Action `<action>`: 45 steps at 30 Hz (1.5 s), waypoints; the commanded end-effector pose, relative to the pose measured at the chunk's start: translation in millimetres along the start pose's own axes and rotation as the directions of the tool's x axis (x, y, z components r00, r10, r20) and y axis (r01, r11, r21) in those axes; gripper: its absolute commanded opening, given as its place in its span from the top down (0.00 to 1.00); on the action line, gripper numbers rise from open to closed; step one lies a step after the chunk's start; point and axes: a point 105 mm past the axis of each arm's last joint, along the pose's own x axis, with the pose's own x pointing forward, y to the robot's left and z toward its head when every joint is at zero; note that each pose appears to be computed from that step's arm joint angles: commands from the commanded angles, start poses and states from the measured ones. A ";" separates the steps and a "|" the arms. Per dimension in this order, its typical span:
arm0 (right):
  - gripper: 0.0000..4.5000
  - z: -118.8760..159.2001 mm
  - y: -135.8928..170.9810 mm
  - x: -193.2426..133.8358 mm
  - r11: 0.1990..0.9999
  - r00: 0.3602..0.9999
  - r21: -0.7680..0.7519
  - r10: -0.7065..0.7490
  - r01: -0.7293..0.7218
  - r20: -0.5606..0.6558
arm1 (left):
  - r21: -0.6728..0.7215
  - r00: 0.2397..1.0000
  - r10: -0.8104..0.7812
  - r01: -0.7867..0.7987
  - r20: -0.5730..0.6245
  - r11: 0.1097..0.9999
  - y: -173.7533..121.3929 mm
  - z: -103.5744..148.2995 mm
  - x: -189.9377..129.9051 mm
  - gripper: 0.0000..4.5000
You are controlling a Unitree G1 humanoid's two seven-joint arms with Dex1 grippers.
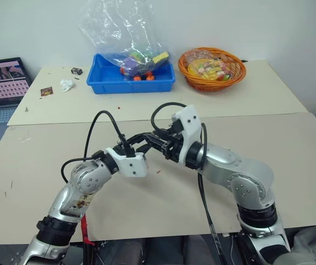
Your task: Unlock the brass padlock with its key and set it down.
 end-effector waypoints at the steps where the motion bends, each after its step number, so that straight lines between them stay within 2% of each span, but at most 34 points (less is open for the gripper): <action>1: 0.51 0.9 3.0 0.7 1.000 1.000 0.001 0.017 -0.017 0.020 | 0.022 0.997 0.045 -0.046 0.066 0.999 12.2 15.4 0.4 0.82; 10: 0.51 -17.1 -7.0 -8.0 1.000 1.000 0.005 0.000 0.001 -0.025 | 0.029 0.997 0.042 -0.044 0.063 0.999 12.1 15.0 -0.4 0.82; 16: 0.51 -19.8 -19.1 -16.6 0.999 0.999 -0.017 -0.030 0.029 -0.039 | 0.026 0.997 0.043 -0.044 0.062 0.999 11.6 15.3 -1.3 0.82; 24: 0.51 -11.3 -22.3 -17.6 0.999 0.999 -0.034 -0.041 0.040 -0.016 | 0.025 0.997 0.044 -0.046 0.060 0.999 11.8 14.6 -2.5 0.82; 33: 0.51 -0.4 -1.9 -19.4 0.998 0.999 -0.050 0.047 -0.047 0.006 | 0.019 0.997 0.044 -0.045 0.059 0.999 11.8 13.3 -2.5 0.82; 45: 0.51 7.1 -4.4 -20.0 0.999 1.000 -0.044 0.020 -0.019 0.023 | 0.011 0.997 0.043 -0.043 0.060 0.999 11.3 13.9 -2.5 0.82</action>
